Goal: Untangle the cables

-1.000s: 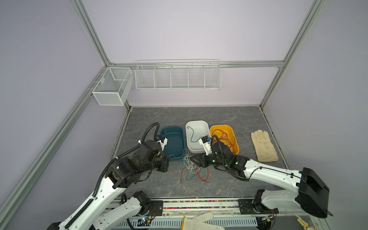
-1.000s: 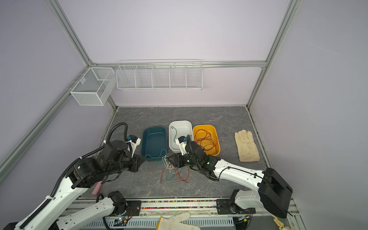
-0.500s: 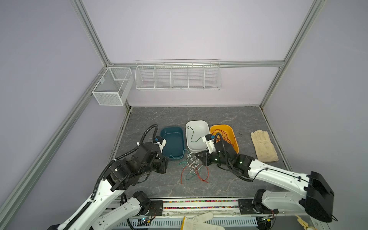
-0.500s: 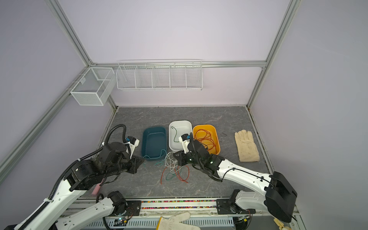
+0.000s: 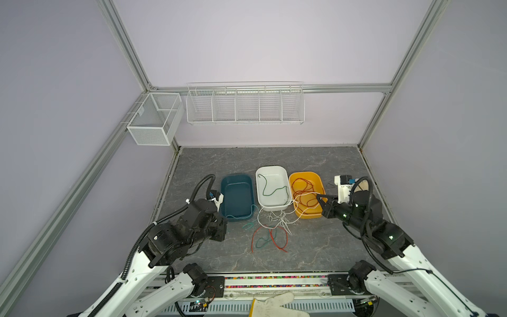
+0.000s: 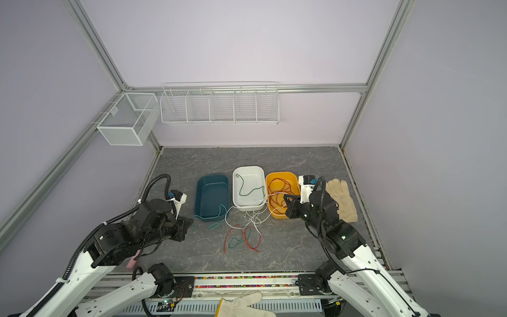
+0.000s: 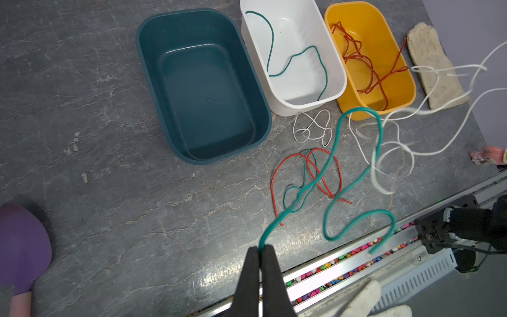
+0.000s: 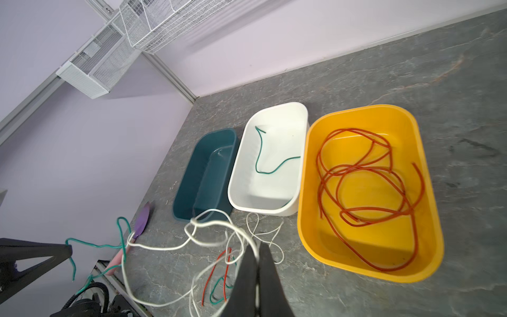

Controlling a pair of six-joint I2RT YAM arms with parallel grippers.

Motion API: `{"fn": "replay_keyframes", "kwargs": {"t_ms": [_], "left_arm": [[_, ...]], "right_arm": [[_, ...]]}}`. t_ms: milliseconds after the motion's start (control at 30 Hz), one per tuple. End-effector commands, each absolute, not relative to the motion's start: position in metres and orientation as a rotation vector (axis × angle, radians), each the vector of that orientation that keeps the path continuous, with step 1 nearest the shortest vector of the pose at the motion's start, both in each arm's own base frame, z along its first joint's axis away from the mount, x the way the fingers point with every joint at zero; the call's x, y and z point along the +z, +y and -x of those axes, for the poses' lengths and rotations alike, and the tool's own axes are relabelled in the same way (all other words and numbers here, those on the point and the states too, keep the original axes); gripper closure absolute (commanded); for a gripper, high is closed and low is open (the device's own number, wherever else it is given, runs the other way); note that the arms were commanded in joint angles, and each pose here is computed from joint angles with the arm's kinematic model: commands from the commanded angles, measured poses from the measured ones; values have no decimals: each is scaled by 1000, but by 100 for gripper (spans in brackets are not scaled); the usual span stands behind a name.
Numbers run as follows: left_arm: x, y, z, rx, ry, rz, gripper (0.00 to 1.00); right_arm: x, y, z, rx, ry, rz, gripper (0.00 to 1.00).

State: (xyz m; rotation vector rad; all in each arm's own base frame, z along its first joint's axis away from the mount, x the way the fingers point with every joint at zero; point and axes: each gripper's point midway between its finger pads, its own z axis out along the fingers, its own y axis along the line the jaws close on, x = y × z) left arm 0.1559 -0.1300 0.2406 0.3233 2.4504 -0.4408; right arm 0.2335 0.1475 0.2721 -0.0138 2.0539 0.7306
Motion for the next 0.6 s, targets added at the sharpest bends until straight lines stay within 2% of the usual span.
{"fn": "replay_keyframes", "kwargs": {"t_ms": [0, 300, 567], "left_arm": [[238, -112, -152, -344, 2484, -300, 100], [248, -84, -153, -193, 2472, -260, 100], [253, -82, -155, -178, 2453, -263, 100]], "right_arm": [[280, 120, -221, 630, 2070, -2, 94], [336, 64, -200, 459, 1983, -118, 94], [376, 61, -184, 489, 1924, -93, 94]]}}
